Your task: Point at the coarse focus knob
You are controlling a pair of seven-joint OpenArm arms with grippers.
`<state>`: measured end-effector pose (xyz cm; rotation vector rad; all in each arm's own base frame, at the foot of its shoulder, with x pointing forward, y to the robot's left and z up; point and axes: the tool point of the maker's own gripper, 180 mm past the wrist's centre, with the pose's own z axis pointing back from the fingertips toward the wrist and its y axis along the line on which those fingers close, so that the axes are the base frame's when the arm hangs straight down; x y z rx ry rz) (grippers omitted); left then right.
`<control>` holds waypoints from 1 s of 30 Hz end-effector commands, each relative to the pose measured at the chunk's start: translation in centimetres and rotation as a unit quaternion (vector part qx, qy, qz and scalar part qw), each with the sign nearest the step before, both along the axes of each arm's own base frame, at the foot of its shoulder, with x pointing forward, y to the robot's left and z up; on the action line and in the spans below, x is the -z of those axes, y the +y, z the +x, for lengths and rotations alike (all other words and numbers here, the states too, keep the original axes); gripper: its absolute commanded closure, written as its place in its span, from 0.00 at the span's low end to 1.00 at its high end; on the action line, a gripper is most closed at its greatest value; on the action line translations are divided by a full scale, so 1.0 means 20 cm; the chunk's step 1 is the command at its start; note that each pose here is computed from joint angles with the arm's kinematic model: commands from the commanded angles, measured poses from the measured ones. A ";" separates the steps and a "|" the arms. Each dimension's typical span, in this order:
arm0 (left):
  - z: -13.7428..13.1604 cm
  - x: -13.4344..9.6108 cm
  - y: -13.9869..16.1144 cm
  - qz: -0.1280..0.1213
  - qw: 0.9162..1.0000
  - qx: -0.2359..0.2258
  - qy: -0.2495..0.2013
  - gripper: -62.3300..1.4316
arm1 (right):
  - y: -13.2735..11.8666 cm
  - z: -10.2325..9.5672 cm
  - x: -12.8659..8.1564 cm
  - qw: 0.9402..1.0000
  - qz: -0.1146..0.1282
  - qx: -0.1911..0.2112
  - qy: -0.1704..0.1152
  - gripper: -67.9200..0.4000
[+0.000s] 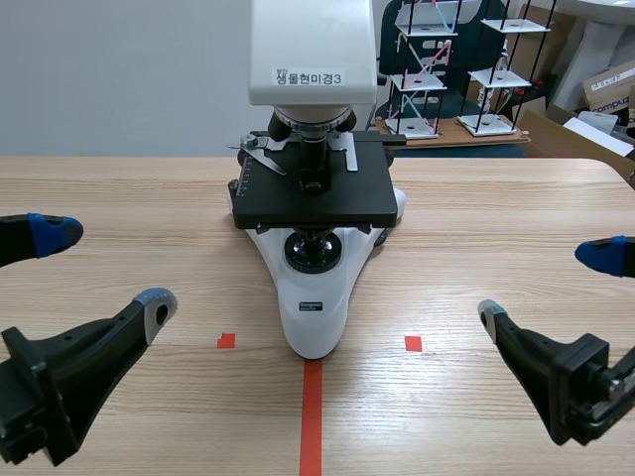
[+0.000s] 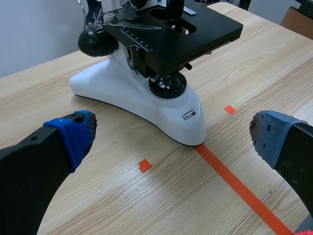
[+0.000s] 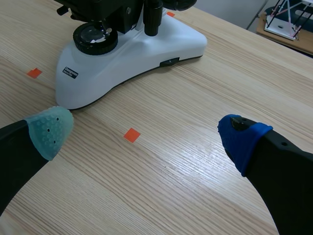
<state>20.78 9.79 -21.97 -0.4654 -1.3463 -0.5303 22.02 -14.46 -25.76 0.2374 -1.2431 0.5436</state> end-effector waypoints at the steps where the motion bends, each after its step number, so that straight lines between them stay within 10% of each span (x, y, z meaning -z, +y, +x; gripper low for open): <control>1: 0.00 -0.03 -0.01 -0.007 1.000 0.000 -0.006 0.00 | 0.00 0.01 -0.03 1.000 0.000 -0.003 -0.012 0.00; 30: 0.00 -0.03 -0.01 -0.010 1.000 -0.004 -0.006 0.00 | 0.00 0.01 -0.03 1.000 -0.005 -0.005 -0.013 0.00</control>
